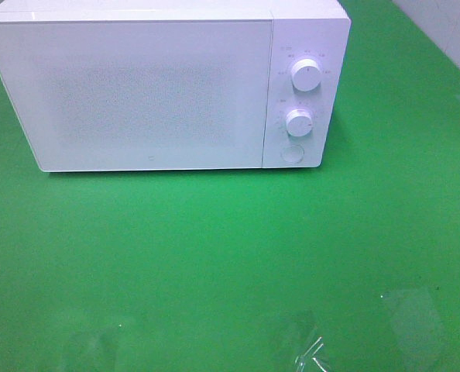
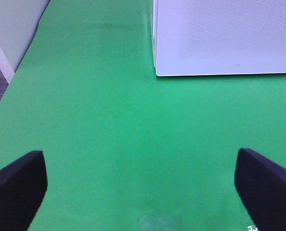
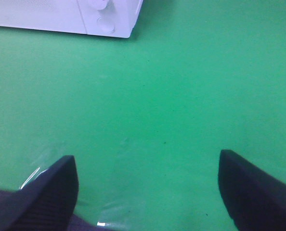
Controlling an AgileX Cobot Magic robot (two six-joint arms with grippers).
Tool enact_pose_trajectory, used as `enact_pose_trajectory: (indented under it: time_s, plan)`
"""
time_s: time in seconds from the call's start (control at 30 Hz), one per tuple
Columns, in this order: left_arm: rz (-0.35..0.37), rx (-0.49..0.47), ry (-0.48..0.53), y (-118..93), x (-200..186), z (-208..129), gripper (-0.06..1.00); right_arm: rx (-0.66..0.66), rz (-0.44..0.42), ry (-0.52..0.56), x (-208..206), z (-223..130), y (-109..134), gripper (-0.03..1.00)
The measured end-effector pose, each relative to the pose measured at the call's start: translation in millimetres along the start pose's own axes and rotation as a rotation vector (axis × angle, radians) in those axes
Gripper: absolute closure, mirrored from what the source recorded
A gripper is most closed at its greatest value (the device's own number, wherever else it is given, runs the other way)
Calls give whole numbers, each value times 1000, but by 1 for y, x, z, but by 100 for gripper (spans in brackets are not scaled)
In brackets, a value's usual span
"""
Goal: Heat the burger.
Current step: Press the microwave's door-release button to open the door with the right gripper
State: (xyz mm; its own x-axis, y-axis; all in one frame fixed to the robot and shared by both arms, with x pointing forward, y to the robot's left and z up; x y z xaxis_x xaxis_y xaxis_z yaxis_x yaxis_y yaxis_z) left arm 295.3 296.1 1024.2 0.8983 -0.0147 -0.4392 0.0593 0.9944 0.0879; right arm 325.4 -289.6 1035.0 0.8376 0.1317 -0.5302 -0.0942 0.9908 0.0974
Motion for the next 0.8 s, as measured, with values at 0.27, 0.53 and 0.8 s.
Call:
enact_pose_trajectory:
  time_s: [0.27, 0.53, 0.8]
  plan:
    - [0, 0, 0, 0, 0, 0, -3, 52, -61, -83, -9, -13, -9, 21]
    - [0, 0, 0, 0, 0, 0, -3, 82, -99, -174, -23, -15, -13, 21]
    - [0, 0, 0, 0, 0, 0, -3, 82, -99, -176, -23, -15, -13, 21]
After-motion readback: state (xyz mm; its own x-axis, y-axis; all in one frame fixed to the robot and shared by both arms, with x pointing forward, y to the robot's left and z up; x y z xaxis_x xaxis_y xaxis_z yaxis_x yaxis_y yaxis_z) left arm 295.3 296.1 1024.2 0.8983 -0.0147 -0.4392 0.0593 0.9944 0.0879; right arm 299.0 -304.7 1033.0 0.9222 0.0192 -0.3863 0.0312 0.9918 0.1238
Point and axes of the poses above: a point on each arm's last joint axis where the gripper is mounted, x pointing out along that axis toward the gripper, y along the wrist's bending axis when the last joint is at zero, z = x × y, the point moved 7 cm from there along x, pointing out along that axis toward the gripper, and after that the axes turned 4 degrees about x, right-handed, at the moved point
